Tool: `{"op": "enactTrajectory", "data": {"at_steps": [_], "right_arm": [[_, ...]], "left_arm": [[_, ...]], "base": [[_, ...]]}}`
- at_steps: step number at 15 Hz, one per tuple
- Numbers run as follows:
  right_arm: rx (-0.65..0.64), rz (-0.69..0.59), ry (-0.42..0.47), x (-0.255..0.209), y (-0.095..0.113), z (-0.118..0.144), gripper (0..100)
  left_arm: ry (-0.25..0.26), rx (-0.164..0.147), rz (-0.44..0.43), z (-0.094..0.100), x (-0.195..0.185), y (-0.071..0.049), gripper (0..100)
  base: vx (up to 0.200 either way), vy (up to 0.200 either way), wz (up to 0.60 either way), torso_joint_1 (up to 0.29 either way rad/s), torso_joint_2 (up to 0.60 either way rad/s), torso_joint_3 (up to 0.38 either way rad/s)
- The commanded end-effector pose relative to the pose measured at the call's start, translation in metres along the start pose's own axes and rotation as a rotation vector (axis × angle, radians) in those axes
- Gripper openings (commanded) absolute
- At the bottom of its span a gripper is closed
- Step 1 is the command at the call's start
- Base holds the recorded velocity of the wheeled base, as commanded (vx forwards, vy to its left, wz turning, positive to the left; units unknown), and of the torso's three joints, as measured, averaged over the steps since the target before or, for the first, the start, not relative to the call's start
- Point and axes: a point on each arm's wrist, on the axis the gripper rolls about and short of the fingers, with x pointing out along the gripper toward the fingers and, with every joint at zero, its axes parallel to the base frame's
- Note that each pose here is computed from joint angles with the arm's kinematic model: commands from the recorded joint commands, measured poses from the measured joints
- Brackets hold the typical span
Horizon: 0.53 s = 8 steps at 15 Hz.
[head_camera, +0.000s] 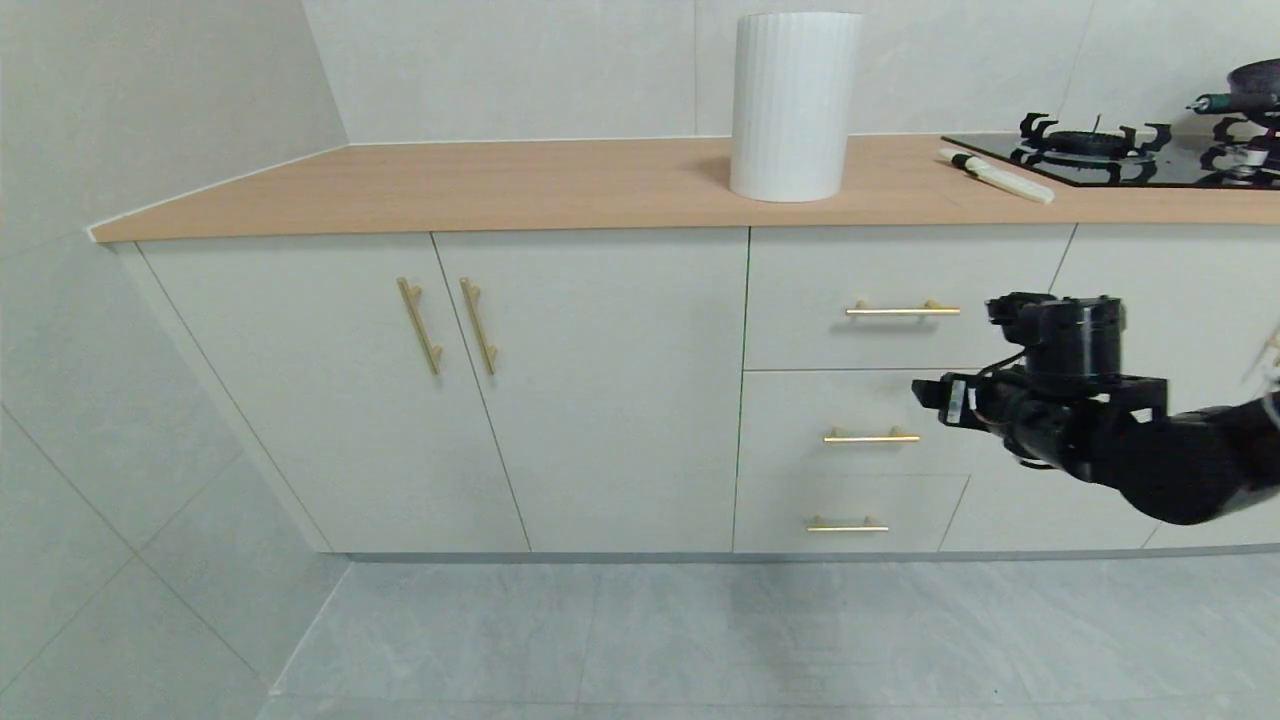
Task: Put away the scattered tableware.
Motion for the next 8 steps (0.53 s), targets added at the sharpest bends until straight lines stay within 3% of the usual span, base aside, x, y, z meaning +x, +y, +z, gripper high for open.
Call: {"op": "enactTrajectory", "data": {"at_steps": [1,8], "right_arm": [[0.030,0.070,-0.147,-0.130,-0.031,0.013,100],[-0.069,-0.131,-0.345,-0.259,-0.109,-0.046,100]], "left_arm": [[0.000,-0.001,0.001,0.000,0.000,0.000,100],[0.001,-0.001,0.001,0.000,0.000,0.000,100]], "base": [[0.000,0.000,0.00,0.000,0.00,0.000],[0.000,0.000,0.00,0.000,0.00,0.000]]}}
